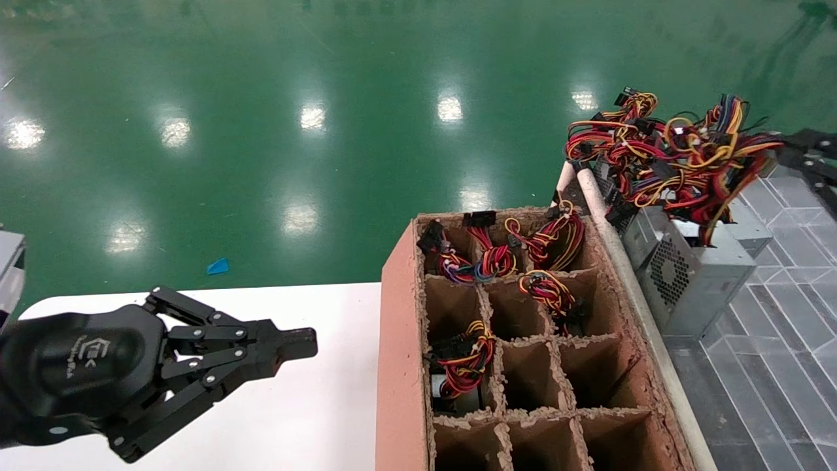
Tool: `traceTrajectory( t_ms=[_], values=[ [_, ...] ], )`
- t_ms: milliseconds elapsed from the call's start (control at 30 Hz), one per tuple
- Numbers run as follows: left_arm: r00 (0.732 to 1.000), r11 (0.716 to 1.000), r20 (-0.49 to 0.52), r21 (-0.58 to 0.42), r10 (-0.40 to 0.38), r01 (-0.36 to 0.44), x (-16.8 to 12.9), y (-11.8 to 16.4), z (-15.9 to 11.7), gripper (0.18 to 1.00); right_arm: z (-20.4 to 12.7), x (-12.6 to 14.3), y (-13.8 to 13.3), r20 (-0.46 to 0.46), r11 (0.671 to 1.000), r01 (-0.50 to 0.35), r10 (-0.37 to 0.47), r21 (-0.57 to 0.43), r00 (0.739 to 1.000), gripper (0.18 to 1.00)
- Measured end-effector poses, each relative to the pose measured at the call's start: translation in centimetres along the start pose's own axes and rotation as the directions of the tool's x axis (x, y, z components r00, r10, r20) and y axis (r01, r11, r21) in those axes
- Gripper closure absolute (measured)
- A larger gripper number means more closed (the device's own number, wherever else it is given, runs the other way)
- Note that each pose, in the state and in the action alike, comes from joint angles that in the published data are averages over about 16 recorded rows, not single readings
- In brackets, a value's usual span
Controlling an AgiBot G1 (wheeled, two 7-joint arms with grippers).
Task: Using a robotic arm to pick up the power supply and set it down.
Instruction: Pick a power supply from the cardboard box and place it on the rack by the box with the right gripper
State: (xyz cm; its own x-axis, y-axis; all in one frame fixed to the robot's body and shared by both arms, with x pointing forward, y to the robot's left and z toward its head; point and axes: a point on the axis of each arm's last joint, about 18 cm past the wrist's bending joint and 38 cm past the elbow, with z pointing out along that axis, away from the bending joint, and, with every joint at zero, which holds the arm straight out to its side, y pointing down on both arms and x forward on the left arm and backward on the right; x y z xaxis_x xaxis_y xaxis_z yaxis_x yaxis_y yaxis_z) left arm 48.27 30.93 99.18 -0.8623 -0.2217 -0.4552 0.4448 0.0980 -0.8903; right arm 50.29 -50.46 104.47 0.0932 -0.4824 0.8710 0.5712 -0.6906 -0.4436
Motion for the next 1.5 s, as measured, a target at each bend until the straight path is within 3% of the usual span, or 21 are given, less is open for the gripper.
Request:
traceTrajectory(
  t_ms=[1067,1500],
  values=[
    [1.000,1.000,0.000,0.000,0.000,0.000,0.0,0.0,0.0,0.993,1.1,-1.3,1.7,0.092,0.997,-0.074,0.077,-0.029,0.993,0.953],
    [1.000,1.000,0.000,0.000,0.000,0.000,0.0,0.0,0.0,0.993,0.7,-1.2,1.5,0.127,0.993,-0.073,0.084,-0.091,0.988,0.789]
  ],
)
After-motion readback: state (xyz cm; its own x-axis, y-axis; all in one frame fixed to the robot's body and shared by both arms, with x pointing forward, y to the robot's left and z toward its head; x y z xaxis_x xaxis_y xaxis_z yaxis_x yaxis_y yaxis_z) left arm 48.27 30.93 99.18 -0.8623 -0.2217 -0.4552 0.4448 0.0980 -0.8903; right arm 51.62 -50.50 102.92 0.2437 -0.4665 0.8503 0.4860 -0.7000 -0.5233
